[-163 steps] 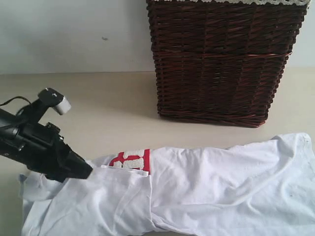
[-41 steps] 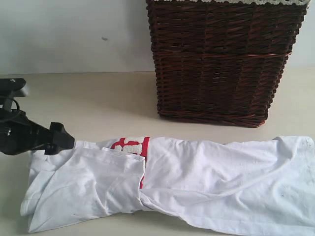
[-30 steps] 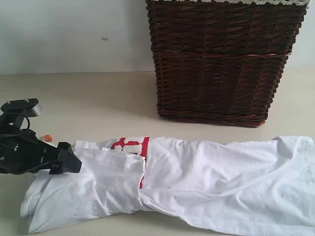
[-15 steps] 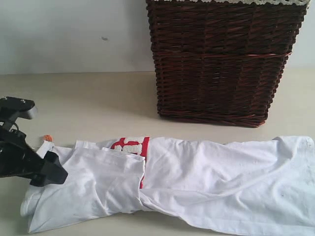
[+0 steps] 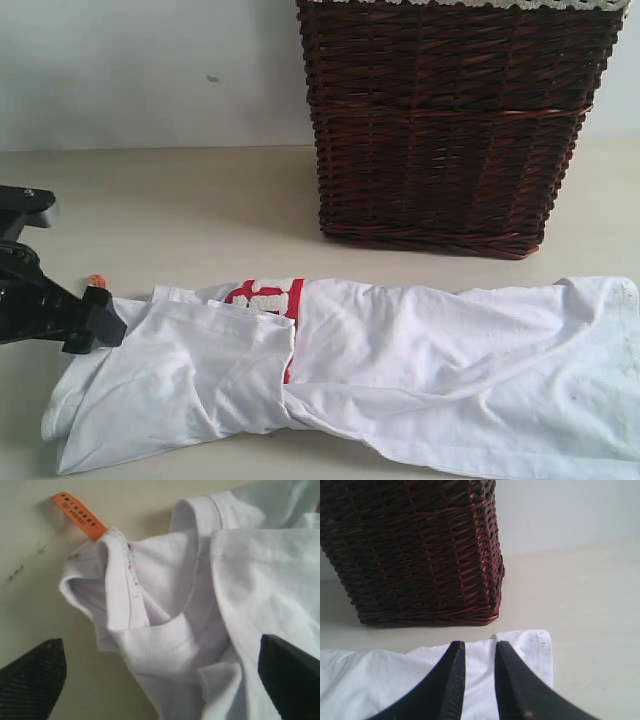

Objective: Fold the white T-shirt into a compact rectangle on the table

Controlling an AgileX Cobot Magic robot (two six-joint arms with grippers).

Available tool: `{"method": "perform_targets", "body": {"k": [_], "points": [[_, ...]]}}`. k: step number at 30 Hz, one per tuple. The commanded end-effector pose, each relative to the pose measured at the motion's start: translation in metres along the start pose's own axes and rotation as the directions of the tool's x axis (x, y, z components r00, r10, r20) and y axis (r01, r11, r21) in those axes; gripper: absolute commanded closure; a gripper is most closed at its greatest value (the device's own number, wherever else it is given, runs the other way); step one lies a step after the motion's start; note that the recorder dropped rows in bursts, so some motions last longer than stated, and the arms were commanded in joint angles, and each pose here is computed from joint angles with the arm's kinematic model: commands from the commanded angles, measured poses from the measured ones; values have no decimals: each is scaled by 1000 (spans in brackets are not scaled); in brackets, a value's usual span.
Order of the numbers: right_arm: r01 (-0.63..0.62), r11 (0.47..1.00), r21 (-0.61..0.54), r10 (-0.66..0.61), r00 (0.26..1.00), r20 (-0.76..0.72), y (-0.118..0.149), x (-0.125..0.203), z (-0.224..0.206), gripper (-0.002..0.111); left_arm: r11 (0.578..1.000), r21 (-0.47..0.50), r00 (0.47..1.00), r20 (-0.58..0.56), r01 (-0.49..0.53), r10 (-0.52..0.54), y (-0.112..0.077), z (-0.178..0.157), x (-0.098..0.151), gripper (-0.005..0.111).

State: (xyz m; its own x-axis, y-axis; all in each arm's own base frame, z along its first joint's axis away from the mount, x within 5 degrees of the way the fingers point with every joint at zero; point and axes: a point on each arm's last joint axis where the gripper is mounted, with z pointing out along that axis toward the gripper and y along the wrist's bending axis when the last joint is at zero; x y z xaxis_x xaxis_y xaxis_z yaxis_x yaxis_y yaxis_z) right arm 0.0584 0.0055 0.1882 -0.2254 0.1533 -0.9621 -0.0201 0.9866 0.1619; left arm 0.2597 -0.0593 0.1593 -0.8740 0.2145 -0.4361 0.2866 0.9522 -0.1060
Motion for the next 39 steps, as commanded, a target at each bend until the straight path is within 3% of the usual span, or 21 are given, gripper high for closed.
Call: {"method": "perform_targets", "body": {"k": [1, 17, 29, 34, 39], "points": [[1, 1000, -2, -1, 1000, 6, 0, 1, 0, 87, 1000, -11, 1000, 5, 28, -28, 2, 5, 4, 2], [1, 1000, -2, -1, 1000, 6, 0, 1, 0, 87, 994, -39, 995, 14, 102, -101, 5, 22, 13, 2], [1, 1000, -2, -1, 1000, 6, 0, 1, 0, 87, 999, -12, 998, -63, 30, -31, -11, 42, 21, 2], [1, 1000, -2, -1, 1000, 6, 0, 1, 0, 87, 1000, -15, 999, -39, 24, -25, -15, 43, 19, 2], [1, 1000, -2, -1, 1000, 6, 0, 1, 0, 87, 999, -17, 998, -47, 38, -39, -15, 46, 21, 14]]}}
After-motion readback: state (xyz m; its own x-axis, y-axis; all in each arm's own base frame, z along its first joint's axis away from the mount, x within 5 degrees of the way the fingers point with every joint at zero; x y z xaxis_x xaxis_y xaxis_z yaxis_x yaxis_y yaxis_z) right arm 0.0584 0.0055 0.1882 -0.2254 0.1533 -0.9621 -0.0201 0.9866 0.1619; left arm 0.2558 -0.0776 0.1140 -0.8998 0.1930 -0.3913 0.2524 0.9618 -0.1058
